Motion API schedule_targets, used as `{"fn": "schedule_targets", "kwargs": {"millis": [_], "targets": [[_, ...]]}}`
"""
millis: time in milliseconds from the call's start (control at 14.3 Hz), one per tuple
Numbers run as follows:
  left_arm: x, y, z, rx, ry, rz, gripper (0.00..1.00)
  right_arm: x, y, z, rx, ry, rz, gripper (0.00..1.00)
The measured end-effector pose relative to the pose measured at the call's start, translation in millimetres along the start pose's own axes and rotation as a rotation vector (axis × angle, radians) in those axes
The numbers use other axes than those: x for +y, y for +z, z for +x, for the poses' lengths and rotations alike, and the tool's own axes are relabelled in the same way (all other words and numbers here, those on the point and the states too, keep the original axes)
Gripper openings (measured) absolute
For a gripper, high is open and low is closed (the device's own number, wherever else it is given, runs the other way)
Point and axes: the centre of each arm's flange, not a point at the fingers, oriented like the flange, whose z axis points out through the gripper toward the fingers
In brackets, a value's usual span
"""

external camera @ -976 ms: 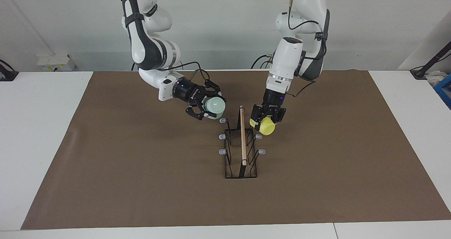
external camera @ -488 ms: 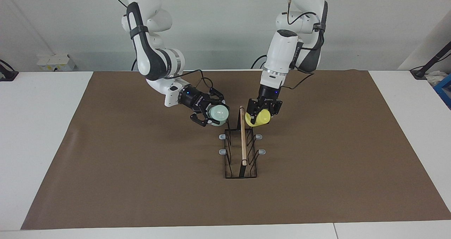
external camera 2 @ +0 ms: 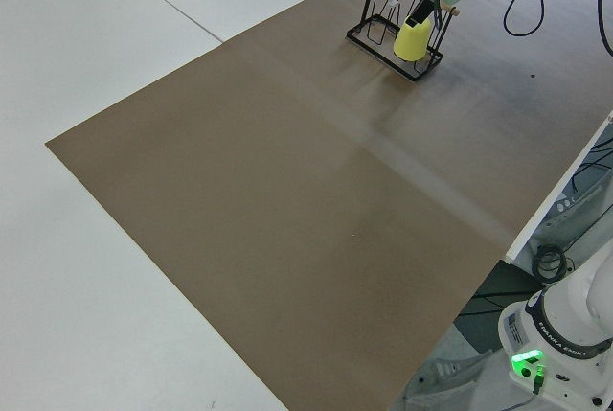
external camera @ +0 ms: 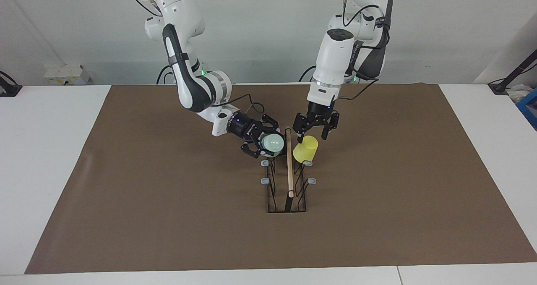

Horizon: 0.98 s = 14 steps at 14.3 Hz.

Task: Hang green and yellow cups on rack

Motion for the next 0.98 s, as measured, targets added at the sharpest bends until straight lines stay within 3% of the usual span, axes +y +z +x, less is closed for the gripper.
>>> {"fn": "schedule_targets", "kwargs": {"millis": [348,627,976], "targets": [[-95,-41,77,-0.091,0.218,0.124,1.00,0,-10,-19,-0.034,-0.018,-0.008,0.65],[-172,-100,123,-0.185,0.313,0.059,1.00,-3,-18,-32,-0.043,-0.032,0.000,0.65],[-215,-143,136,-0.250,0.375,0.051,1.00,-5,-27,-47,-0.043,-0.039,0.011,0.65]]}}
